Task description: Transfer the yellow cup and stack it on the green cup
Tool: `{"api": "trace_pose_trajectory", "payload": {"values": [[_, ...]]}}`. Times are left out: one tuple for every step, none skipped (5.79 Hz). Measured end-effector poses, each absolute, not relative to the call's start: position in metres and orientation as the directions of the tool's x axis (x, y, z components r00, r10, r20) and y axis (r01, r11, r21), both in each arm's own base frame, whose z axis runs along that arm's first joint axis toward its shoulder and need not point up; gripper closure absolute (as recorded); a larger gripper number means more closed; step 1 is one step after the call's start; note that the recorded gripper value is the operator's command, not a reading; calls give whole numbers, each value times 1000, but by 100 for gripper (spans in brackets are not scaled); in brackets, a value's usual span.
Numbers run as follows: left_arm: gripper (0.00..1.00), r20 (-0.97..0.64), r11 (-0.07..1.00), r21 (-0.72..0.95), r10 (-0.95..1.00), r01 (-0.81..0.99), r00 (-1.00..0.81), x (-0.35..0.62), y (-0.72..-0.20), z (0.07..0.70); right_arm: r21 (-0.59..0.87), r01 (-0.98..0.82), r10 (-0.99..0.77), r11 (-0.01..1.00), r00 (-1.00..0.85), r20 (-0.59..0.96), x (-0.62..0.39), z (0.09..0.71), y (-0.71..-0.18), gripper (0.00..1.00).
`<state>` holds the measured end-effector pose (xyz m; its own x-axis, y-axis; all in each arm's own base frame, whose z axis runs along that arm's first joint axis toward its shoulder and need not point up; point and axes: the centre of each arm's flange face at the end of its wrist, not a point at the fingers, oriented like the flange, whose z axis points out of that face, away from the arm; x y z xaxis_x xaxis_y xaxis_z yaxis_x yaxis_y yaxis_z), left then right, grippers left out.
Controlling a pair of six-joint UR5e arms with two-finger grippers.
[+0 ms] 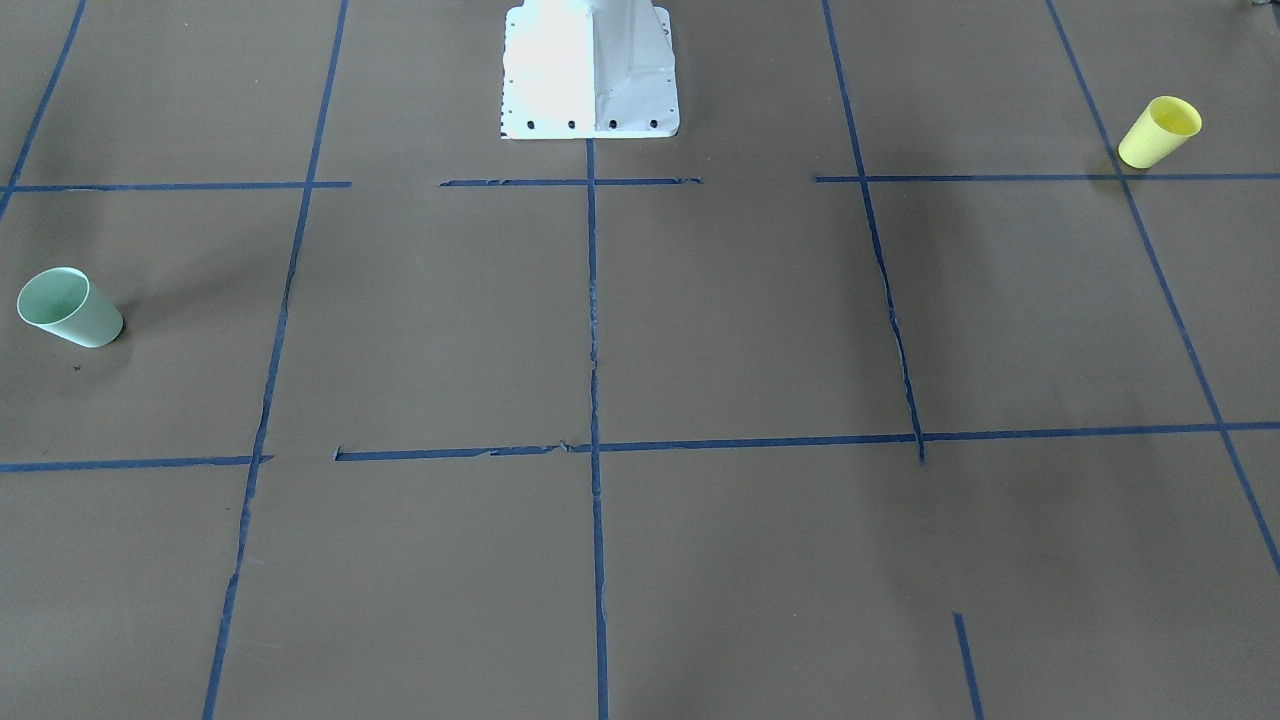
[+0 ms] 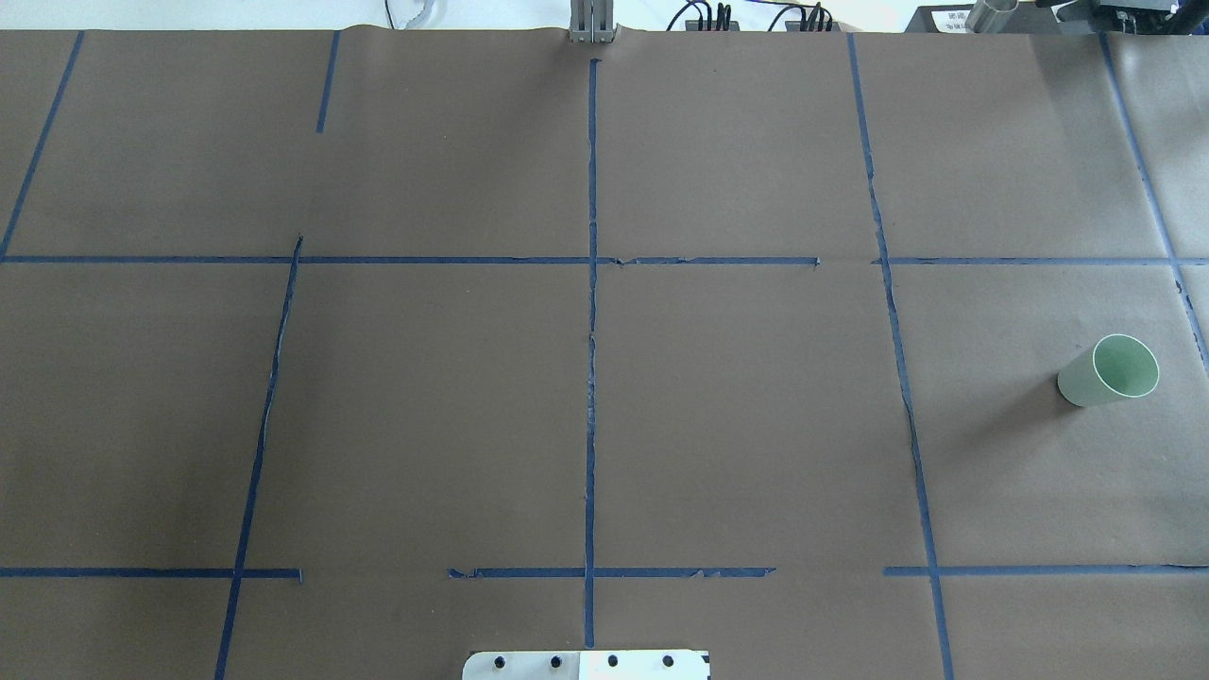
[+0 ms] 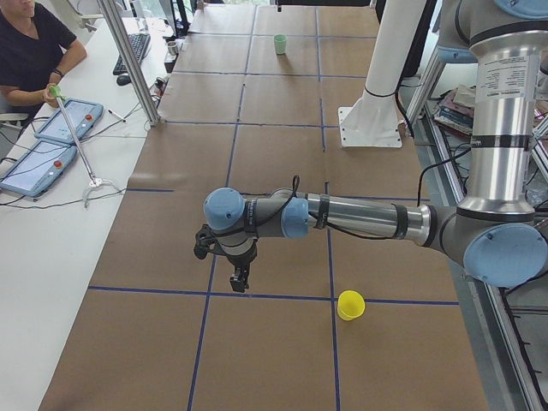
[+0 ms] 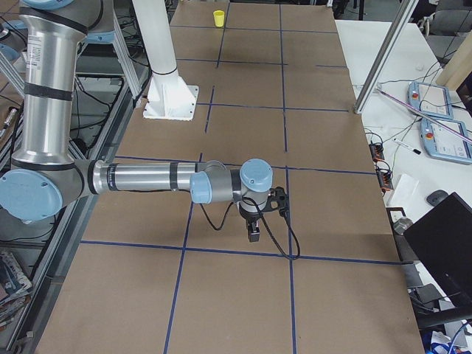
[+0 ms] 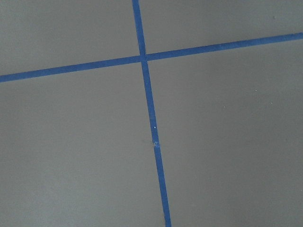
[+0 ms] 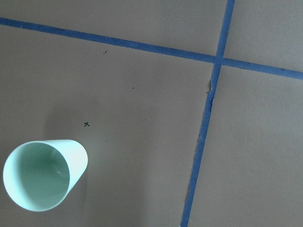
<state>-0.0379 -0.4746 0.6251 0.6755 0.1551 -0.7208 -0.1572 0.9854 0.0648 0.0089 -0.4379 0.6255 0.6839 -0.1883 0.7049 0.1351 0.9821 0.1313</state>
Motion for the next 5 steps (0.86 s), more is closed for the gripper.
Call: {"api": "trace_pose_trajectory", "payload": {"values": [[0,-718,985,68,160,-161,677,-37,-474,626,134,135,-190,982,681,707,9,624,-439,0],[0,-716,983,78,169,-164,677,-36,-472,624,137,135,-192,981,678,710,8,622,-440,0],[0,-714,983,86,175,-164,677,-36,-472,621,139,135,-194,981,676,711,8,621,-440,0],[0,-713,983,84,174,-164,679,-36,-472,621,139,135,-194,981,675,712,8,622,-439,0],[0,-709,983,82,173,-164,684,-36,-472,622,139,134,-193,981,675,712,8,622,-438,0]]}}
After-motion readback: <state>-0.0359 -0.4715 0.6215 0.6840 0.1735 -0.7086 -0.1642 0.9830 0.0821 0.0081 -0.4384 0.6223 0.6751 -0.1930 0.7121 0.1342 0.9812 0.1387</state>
